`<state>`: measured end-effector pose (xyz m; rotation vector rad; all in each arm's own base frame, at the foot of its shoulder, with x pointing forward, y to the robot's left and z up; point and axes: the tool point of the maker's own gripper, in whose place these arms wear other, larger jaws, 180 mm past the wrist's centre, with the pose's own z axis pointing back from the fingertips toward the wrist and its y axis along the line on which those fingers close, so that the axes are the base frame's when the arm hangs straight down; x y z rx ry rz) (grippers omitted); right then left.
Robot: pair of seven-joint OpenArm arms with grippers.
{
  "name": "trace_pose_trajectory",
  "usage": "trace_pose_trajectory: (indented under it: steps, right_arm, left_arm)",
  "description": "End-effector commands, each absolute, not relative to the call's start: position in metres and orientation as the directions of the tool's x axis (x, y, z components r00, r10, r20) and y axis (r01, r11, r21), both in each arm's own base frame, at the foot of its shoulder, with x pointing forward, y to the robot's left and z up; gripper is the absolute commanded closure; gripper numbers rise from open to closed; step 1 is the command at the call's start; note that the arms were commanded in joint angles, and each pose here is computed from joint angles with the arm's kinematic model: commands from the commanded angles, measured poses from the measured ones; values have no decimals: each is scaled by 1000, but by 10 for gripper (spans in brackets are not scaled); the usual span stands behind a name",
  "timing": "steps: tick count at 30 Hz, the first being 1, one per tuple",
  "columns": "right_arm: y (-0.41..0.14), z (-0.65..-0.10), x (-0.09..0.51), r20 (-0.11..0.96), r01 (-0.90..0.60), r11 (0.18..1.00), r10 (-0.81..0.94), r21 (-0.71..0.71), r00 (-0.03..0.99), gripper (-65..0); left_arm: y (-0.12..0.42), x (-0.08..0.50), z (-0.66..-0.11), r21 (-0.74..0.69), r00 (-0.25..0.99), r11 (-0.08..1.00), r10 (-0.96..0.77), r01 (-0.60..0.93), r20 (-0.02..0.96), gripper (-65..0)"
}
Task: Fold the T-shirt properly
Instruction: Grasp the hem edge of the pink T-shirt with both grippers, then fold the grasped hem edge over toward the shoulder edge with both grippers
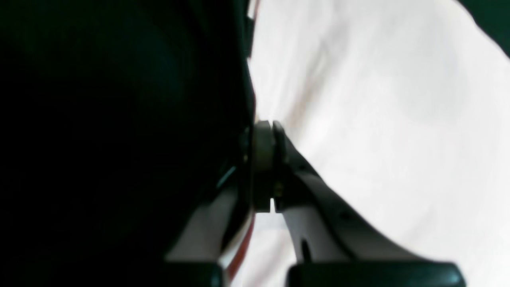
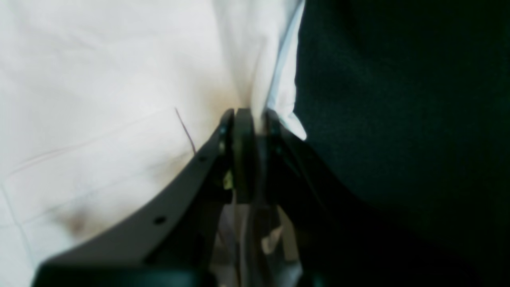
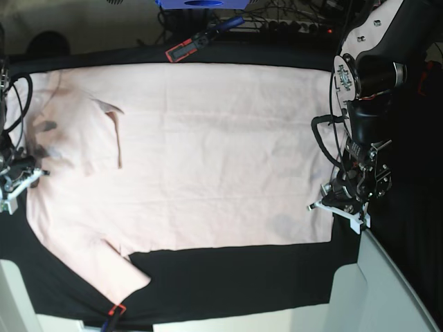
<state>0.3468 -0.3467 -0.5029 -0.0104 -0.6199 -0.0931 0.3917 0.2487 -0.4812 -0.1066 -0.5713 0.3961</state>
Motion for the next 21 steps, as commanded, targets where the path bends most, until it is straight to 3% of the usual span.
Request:
trace_pose_trajectory:
  steps: [1,7,21]
  right_arm:
    - [-356,-504,340,542,86,996,-66,-12,838,-9]
    - [-354,-496,350,568,75,997,-54,-13,821,-7]
    - [-359,-470,378,639,87,996,-58,-14,767,-1]
  left_arm:
    - [250,400,-466,-238,755,912,410,-333,511,0]
    - [257,413,-418,-278,702,900,437,-337,562,0]
    - [261,411,-392,-256,657,915,403,-313,637,0]
